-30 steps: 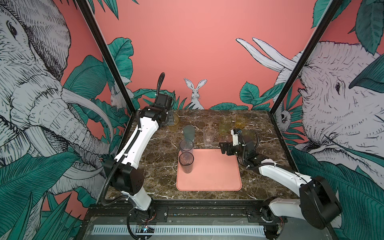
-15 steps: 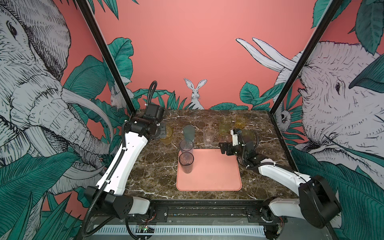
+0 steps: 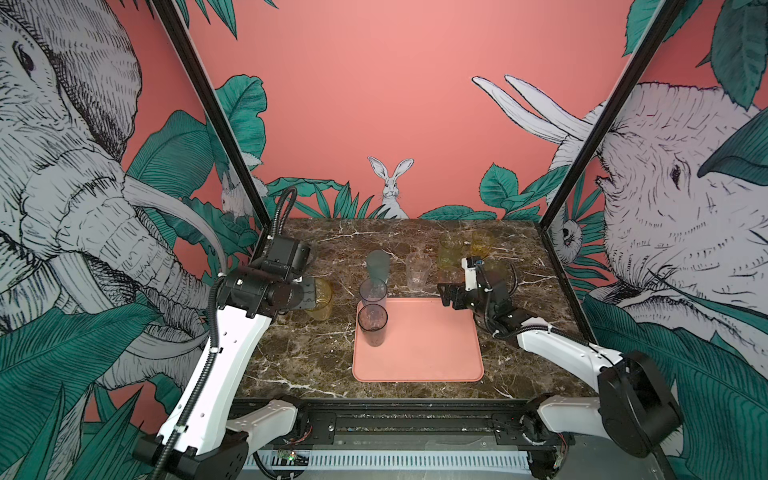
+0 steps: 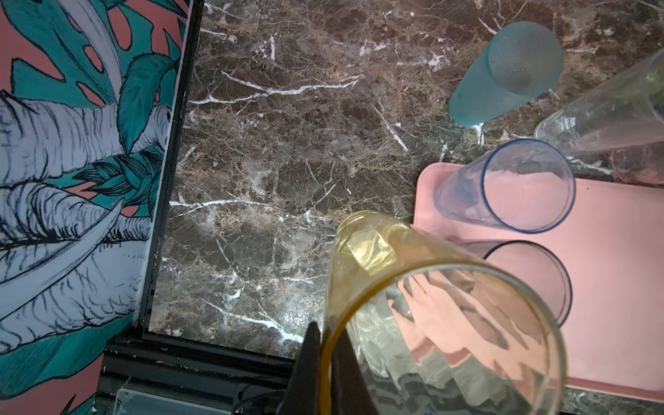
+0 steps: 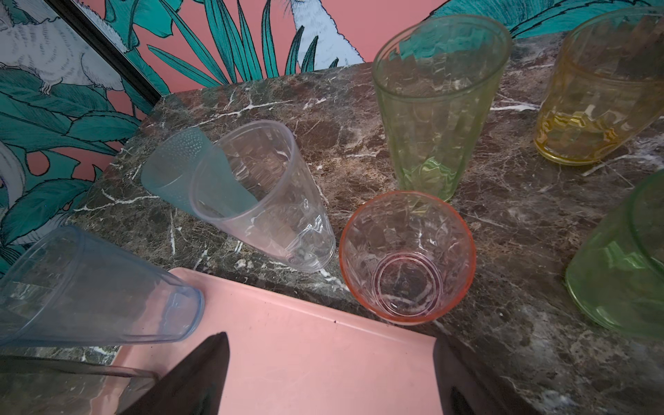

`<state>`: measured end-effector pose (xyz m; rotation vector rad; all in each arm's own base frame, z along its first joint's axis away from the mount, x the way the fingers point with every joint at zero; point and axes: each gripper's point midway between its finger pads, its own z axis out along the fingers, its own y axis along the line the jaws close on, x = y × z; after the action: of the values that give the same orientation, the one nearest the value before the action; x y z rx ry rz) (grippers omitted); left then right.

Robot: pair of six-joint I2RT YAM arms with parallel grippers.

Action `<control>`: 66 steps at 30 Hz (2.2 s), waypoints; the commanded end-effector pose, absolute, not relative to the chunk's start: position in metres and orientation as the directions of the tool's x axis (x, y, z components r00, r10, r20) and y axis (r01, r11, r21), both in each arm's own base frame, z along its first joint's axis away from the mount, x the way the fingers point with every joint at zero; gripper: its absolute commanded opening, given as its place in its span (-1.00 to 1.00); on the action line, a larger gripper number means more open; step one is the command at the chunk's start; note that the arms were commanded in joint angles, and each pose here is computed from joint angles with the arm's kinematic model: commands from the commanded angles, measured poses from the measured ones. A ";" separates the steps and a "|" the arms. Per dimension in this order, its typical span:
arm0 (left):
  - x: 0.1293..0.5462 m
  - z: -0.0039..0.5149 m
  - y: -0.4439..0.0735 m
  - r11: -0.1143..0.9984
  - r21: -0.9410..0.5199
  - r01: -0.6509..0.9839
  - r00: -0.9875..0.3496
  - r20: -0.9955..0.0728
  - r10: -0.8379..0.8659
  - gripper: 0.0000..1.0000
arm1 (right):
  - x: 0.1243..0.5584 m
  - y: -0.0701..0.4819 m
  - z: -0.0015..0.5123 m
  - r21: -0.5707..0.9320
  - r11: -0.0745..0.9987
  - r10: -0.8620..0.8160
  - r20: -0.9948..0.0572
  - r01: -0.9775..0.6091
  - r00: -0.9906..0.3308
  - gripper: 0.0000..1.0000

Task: Place the glasses into the tray

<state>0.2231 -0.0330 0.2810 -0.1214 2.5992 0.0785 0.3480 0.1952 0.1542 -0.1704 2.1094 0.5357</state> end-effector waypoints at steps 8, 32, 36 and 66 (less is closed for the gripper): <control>0.181 0.241 -0.036 0.994 -0.004 -0.106 -0.918 -0.385 -0.099 -1.00 | 0.351 0.196 0.162 0.325 0.888 0.109 -0.835 -0.324 -0.539 0.81; 0.159 0.172 -0.102 0.984 -0.079 0.157 -0.939 -0.319 0.124 -1.00 | 0.353 0.199 0.156 0.327 0.887 0.102 -0.827 -0.326 -0.552 0.81; 0.157 0.167 -0.110 0.980 -0.093 0.178 -0.935 -0.325 0.139 -1.00 | 0.353 0.200 0.154 0.329 0.885 0.099 -0.824 -0.328 -0.558 0.81; 0.159 0.151 -0.162 0.930 -0.063 0.362 -0.881 -0.348 0.319 -1.00 | 0.355 0.200 0.151 0.321 0.890 0.090 -0.820 -0.324 -0.566 0.81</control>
<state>0.1542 -0.1586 0.1438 0.5254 2.7849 -0.1701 0.3479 0.1980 0.1398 -0.1821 2.1487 0.5374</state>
